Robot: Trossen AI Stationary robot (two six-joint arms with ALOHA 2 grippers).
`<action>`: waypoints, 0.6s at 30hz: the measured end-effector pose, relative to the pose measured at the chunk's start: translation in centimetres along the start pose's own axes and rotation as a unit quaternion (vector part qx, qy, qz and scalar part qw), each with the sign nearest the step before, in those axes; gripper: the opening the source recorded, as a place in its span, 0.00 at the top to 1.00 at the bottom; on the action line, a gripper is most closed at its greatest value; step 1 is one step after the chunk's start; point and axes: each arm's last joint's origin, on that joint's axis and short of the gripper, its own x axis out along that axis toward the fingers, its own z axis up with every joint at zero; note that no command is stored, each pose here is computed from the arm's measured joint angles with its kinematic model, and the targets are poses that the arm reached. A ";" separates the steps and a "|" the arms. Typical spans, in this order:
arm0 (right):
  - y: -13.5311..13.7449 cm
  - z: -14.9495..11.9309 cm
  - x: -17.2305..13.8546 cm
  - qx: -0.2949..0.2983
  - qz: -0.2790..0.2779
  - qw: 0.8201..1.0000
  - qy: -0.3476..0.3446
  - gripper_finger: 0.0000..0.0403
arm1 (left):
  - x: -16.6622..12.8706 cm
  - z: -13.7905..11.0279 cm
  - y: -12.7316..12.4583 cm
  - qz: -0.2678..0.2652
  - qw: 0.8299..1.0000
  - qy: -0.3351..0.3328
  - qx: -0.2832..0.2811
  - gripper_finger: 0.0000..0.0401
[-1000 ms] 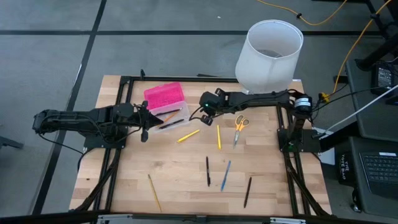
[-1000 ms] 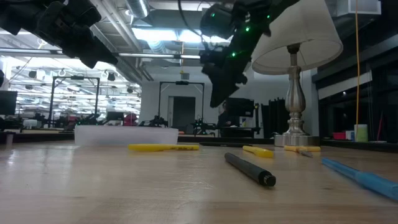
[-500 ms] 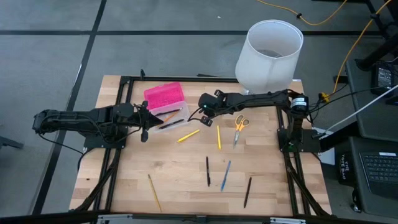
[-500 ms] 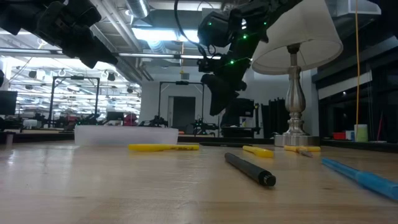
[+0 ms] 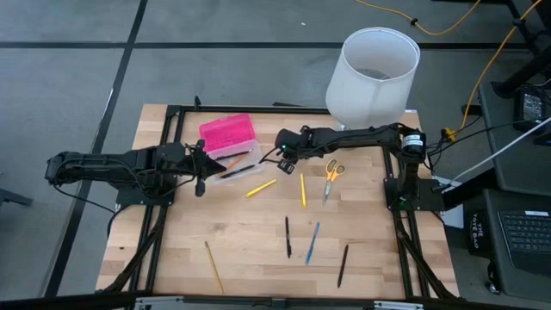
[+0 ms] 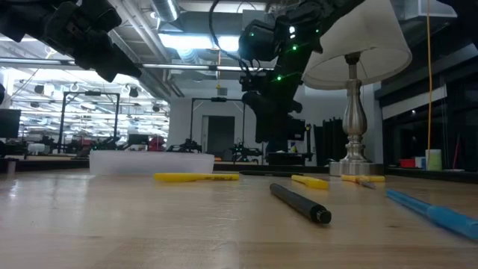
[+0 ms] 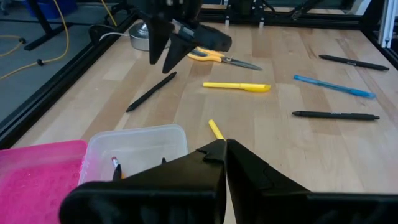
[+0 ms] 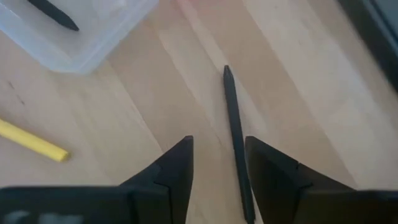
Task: Pick & place school supplies into a supply box
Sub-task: Put the black pen into the pink supply box
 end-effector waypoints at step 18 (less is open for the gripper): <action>-0.3 -0.7 3.0 0.050 -0.025 0.998 0.032 0.64 | 0.0 0.0 0.0 0.000 1.000 0.000 -0.001 0.99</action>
